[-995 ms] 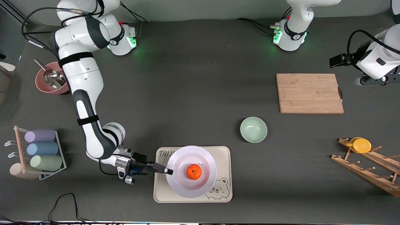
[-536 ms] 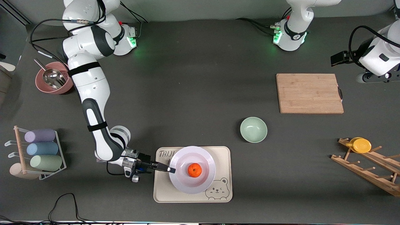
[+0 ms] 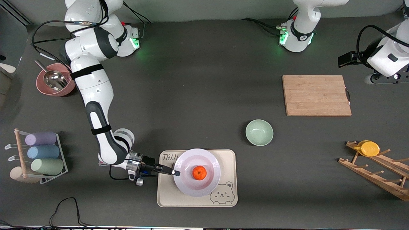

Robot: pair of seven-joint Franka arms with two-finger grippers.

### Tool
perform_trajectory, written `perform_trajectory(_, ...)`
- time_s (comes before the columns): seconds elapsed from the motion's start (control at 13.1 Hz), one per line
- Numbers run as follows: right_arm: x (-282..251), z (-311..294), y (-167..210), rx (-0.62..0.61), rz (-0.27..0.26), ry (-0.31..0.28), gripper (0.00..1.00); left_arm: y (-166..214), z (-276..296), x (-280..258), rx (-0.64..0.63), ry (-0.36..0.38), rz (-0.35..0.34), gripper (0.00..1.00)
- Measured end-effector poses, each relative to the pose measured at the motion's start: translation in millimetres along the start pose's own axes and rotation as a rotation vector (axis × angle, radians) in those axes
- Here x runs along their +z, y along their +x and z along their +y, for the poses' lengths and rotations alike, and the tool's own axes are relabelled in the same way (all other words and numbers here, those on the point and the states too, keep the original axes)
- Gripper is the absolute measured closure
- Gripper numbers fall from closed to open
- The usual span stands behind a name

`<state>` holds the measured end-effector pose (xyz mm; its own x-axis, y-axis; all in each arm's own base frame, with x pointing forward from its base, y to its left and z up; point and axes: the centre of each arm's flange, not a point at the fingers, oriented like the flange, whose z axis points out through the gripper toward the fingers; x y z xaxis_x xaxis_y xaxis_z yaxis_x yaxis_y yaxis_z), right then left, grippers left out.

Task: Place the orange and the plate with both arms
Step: 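Set the plate down on the tray and open the right gripper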

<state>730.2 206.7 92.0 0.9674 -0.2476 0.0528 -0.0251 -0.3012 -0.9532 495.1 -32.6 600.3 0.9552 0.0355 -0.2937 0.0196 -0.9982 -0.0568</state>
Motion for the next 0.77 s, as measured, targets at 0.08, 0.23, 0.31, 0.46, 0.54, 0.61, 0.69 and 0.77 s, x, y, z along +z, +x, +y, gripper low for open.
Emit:
perform_trajectory(0.08,-0.9,0.6,0.4,-0.004,-0.003,-0.005,0.93,-0.7,0.6,-3.2,0.001,-0.001,0.007,0.0)
perform_trajectory(0.23,-0.5,-0.7,0.6,-0.007,-0.005,-0.003,0.75,-2.7,6.1,-10.4,0.011,0.001,0.024,0.0)
perform_trajectory(0.31,-0.3,-1.5,1.0,-0.008,-0.005,-0.003,0.66,-3.7,9.1,-13.6,0.017,0.003,0.032,0.0)
perform_trajectory(0.46,-1.3,-2.9,2.8,-0.016,-0.006,-0.006,0.5,-4.4,12.7,-16.6,0.024,0.004,0.04,0.0)
perform_trajectory(0.54,-2.7,-3.8,4.0,-0.029,-0.014,-0.017,0.5,-3.7,15.5,-17.4,0.029,0.004,0.043,0.0)
perform_trajectory(0.61,-4.3,-5.7,5.9,-0.04,-0.024,-0.029,0.49,-1.9,18.9,-17.4,0.035,0.005,0.044,0.0)
perform_trajectory(0.69,-6.8,-7.5,8.5,-0.041,-0.026,-0.038,0.47,0.0,21.9,-17.9,0.04,0.006,0.045,0.0)
perform_trajectory(0.77,-10.5,-9.9,11.7,-0.044,-0.027,-0.048,0.47,1.2,24.8,-18.3,0.045,0.007,0.046,0.0)
